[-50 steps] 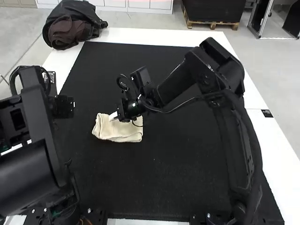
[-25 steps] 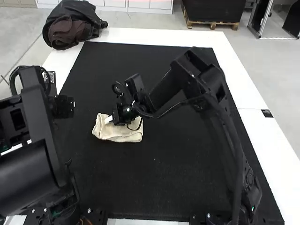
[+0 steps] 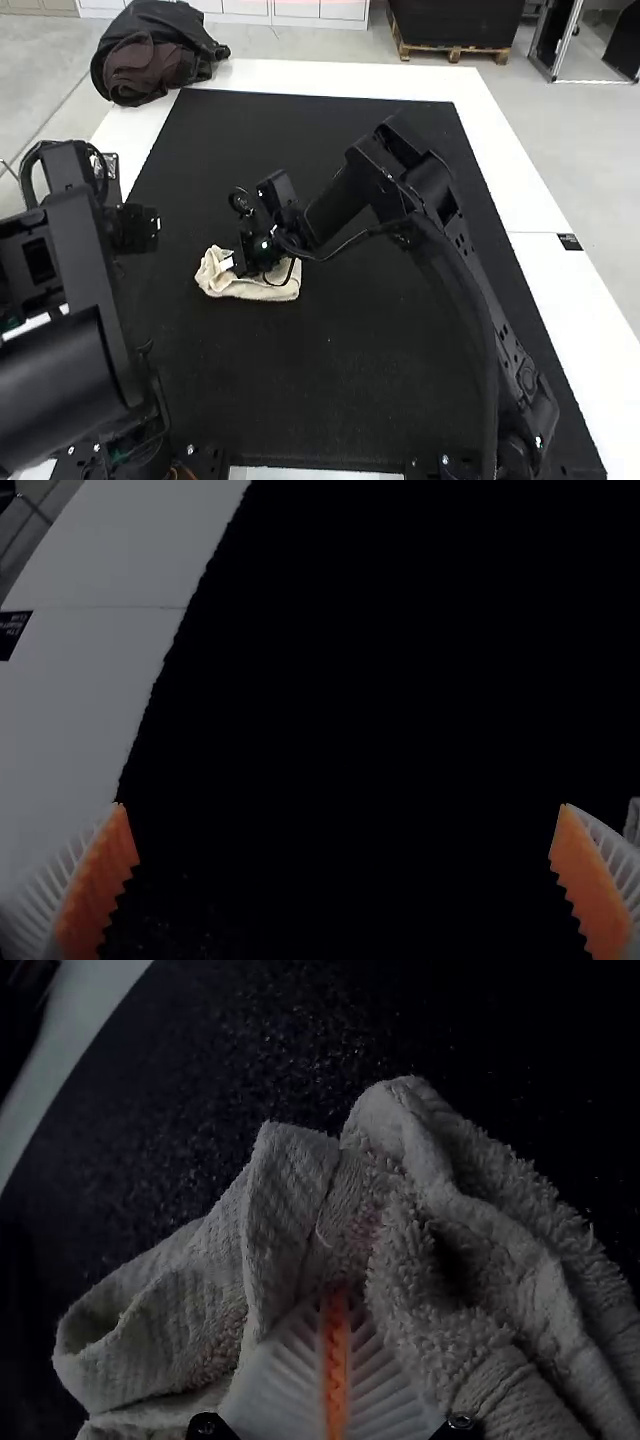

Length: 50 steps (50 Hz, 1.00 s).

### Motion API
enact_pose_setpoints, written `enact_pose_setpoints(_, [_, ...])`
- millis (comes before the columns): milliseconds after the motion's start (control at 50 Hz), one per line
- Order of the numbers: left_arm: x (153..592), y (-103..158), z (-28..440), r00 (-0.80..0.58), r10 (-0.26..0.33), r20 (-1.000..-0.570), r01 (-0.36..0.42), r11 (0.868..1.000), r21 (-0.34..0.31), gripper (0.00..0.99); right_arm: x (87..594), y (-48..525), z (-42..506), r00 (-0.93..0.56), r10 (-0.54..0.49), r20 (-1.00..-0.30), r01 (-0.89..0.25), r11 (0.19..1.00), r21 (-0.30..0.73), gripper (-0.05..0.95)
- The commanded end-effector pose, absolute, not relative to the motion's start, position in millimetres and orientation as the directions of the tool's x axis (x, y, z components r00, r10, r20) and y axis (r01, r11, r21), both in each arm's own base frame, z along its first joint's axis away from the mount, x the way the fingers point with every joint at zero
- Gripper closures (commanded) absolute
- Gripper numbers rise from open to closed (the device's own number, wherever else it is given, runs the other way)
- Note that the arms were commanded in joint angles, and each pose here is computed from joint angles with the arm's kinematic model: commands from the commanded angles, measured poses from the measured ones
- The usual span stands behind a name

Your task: Fold the towel.

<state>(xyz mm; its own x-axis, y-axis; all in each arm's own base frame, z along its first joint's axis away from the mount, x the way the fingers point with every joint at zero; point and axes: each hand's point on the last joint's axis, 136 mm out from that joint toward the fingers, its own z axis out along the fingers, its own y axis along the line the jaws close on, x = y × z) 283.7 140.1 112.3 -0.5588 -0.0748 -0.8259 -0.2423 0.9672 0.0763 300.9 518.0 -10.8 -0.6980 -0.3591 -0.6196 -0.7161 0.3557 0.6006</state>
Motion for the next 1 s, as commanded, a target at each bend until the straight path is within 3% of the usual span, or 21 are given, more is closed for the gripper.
enact_pose_setpoints(0, [291, 143, 140, -0.505, -0.052, -0.862, -0.241, 0.967, 0.082, 0.028, 303, 513, 14, -0.697, -0.342, -0.630, -0.716, 0.372, 0.591, 0.93])
enact_pose_setpoints(300, [296, 143, 165, -0.478, -0.045, -0.877, -0.241, 0.967, 0.082, 0.028, 324, 491, 139, -0.716, -0.216, -0.664, -0.692, 0.342, 0.635, 0.93])
enact_pose_setpoints(480, [297, 144, 176, -0.471, -0.057, -0.880, -0.246, 0.967, 0.069, 0.028, 329, 471, 225, -0.674, -0.142, -0.725, -0.724, 0.320, 0.611, 0.93])
enact_pose_setpoints(660, [305, 137, 208, -0.408, -0.061, -0.911, -0.240, 0.970, 0.043, 0.028, 340, 425, 324, -0.594, 0.003, -0.805, -0.758, 0.332, 0.561, 0.93])
enact_pose_setpoints(900, [323, 85, 263, -0.317, -0.087, -0.944, -0.126, 0.991, -0.049, 0.028, 341, 323, 443, -0.403, 0.209, -0.891, -0.769, 0.449, 0.454, 0.91])
enact_pose_setpoints(980, [324, 64, 287, -0.271, -0.090, -0.958, -0.077, 0.994, -0.072, 0.028, 336, 284, 472, -0.338, 0.265, -0.903, -0.754, 0.499, 0.428, 0.78])
